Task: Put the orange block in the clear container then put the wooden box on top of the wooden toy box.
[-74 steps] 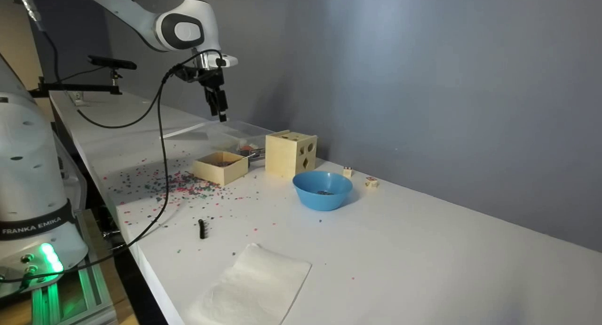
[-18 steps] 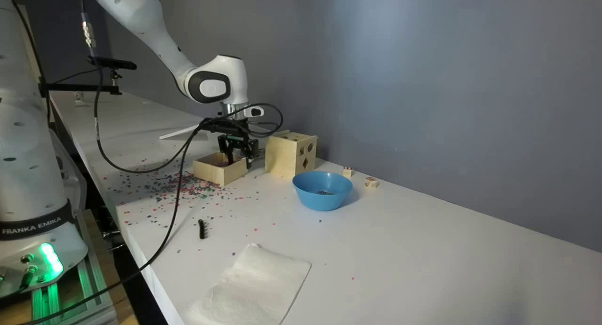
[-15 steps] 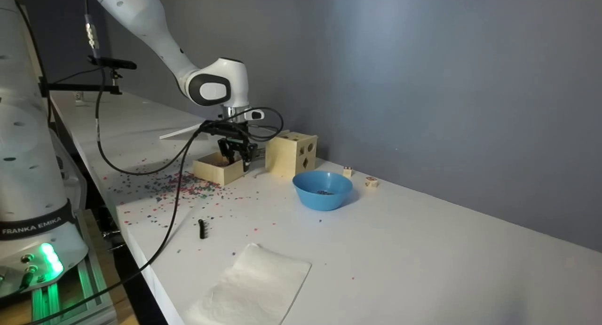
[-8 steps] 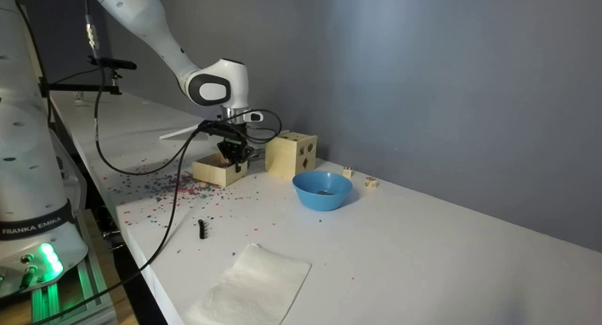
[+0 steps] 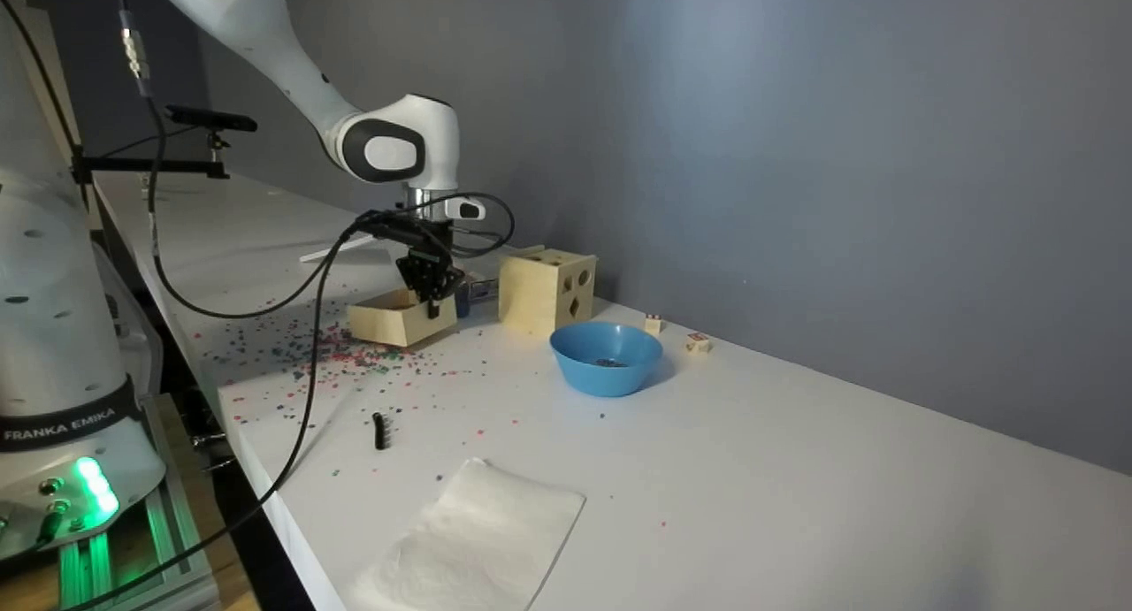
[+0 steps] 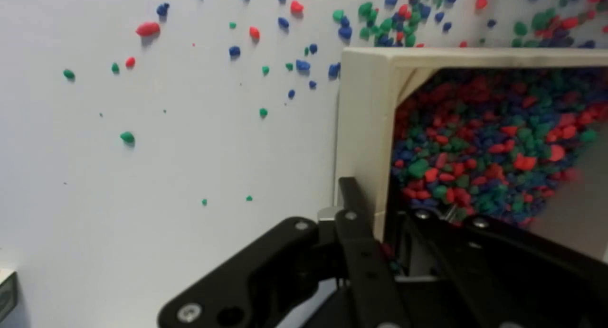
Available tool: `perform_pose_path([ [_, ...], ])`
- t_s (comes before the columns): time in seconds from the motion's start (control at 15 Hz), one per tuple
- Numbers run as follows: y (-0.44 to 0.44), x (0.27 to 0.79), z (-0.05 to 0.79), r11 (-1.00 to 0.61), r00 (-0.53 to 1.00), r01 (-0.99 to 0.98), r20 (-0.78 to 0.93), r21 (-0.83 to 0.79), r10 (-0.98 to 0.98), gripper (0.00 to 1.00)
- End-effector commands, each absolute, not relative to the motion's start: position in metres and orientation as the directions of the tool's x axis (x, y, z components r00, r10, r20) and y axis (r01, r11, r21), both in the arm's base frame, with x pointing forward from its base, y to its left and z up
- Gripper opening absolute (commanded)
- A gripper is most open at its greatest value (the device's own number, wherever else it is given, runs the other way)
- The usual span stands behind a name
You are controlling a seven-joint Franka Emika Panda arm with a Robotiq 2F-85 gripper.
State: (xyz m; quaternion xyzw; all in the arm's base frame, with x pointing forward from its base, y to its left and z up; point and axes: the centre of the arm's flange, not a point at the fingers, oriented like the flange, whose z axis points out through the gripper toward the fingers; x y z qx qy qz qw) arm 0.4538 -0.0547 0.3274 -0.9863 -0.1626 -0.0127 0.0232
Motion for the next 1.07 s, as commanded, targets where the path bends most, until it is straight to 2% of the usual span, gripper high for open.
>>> perform_pose_path([
  [0.0, -0.069, 0.424, 0.387, -0.970, 0.968, 0.245, 0.059, 0.012, 0.245, 0.04],
  [0.13, -0.080, 0.416, 0.410, -0.976, 0.973, 0.219, 0.071, 0.014, 0.219, 0.04],
  [0.47, -0.112, 0.406, 0.440, -0.977, 0.976, 0.186, 0.136, -0.106, 0.171, 0.04],
  [1.0, -0.196, 0.421, 0.507, -0.952, 0.983, -0.037, 0.162, -0.303, -0.090, 0.04],
])
